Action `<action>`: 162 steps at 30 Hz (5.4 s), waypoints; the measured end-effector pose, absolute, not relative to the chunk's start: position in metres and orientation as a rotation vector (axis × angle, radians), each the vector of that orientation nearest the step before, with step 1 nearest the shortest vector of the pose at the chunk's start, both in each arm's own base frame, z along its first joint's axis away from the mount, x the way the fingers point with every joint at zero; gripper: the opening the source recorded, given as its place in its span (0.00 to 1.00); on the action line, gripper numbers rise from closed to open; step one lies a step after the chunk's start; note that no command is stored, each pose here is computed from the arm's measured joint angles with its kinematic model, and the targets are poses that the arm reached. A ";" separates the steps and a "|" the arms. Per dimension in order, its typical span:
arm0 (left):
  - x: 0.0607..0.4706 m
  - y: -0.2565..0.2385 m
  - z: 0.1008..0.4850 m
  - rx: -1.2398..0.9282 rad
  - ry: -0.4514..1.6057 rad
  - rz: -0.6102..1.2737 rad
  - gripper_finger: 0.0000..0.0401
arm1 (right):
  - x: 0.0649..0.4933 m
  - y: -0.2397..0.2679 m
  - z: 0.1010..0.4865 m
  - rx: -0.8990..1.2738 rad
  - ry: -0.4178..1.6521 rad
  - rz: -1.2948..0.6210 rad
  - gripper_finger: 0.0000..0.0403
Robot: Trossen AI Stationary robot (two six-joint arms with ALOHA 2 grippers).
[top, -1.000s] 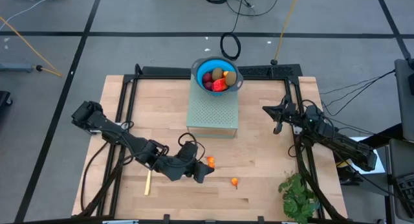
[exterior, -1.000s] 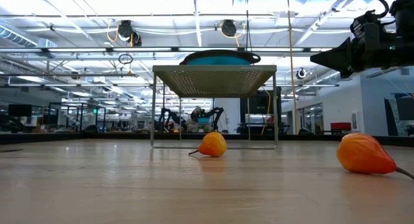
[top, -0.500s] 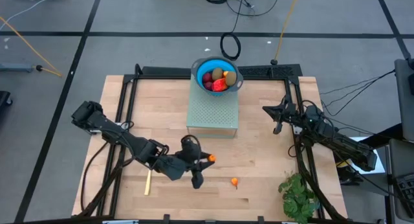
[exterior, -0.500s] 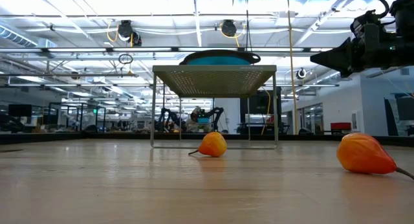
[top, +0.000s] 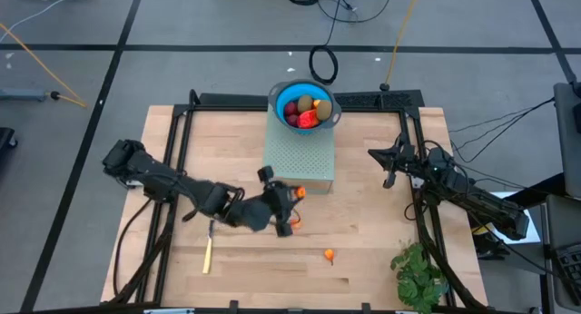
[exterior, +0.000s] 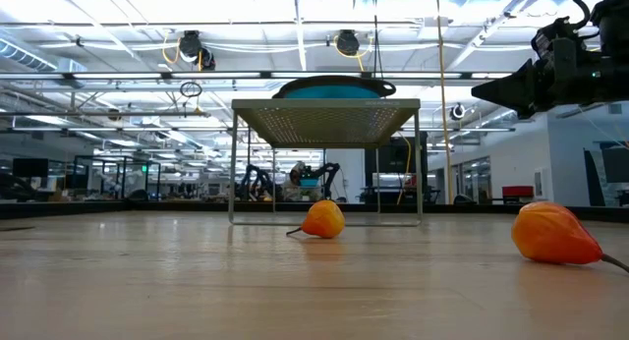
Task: Pick & Place Fruit
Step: Put the peach into the blue strainer bowl on the shelf
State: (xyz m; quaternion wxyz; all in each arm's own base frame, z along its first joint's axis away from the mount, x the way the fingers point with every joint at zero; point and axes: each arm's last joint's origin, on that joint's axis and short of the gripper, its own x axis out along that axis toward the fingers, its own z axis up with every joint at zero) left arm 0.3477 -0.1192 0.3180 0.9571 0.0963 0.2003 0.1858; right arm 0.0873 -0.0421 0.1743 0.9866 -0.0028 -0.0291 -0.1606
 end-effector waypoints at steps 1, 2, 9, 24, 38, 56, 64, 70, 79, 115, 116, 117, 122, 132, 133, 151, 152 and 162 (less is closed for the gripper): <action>0.350 -0.113 0.318 0.210 0.412 0.392 0.29 | 0.087 -0.042 0.174 -0.005 -0.058 -0.322 0.00; 0.352 -0.106 0.318 0.222 0.418 0.408 0.29 | 0.087 -0.042 0.174 -0.006 -0.058 -0.323 0.00; 0.363 -0.060 0.318 0.287 0.459 0.515 0.29 | 0.087 -0.042 0.174 -0.005 -0.057 -0.323 0.00; 0.373 0.030 0.335 0.414 0.402 0.724 0.29 | 0.087 -0.042 0.174 -0.004 -0.056 -0.323 0.00; 0.364 0.115 0.344 0.133 0.227 0.718 0.29 | 0.087 -0.042 0.174 -0.004 -0.055 -0.323 0.00; 0.350 0.148 0.332 -0.065 0.286 0.660 0.29 | 0.087 -0.044 0.173 0.007 -0.051 -0.401 0.00; 0.349 0.146 0.324 -0.086 0.375 0.598 0.29 | 0.087 -0.044 0.173 0.031 -0.048 -0.401 0.00; 0.346 0.144 0.318 -0.096 0.451 0.591 0.29 | 0.087 -0.044 0.172 0.031 -0.046 -0.401 0.00; 0.347 0.141 0.316 -0.071 0.474 0.576 0.29 | 0.087 -0.044 0.172 0.030 -0.044 -0.401 0.00; 0.350 0.138 0.372 0.099 0.386 0.570 0.53 | 0.087 -0.044 0.172 0.030 -0.043 -0.402 0.00; 0.350 0.136 0.378 0.098 0.377 0.564 0.53 | 0.087 -0.044 0.172 0.030 -0.043 -0.401 0.00; 0.351 0.132 0.384 0.095 0.368 0.555 0.53 | 0.087 -0.044 0.172 0.030 -0.043 -0.401 0.00; 0.355 0.106 0.402 0.093 0.358 0.524 0.53 | 0.087 -0.044 0.172 0.030 -0.043 -0.401 0.00; 0.362 0.024 0.392 0.181 0.498 0.405 0.53 | 0.087 -0.044 0.172 0.030 -0.043 -0.401 0.00; 0.362 0.015 0.391 0.187 0.507 0.382 0.53 | 0.087 -0.044 0.172 0.030 -0.043 -0.400 0.00; 0.352 -0.086 0.389 -0.357 0.415 0.298 0.53 | 0.087 -0.044 0.172 0.030 -0.043 -0.397 0.00; 0.352 -0.090 0.388 -0.406 0.406 0.308 0.53 | 0.087 -0.044 0.172 0.030 -0.043 -0.397 0.00; 0.360 -0.119 0.368 -0.837 0.393 0.376 0.53 | 0.087 -0.044 0.172 0.030 -0.041 -0.397 0.00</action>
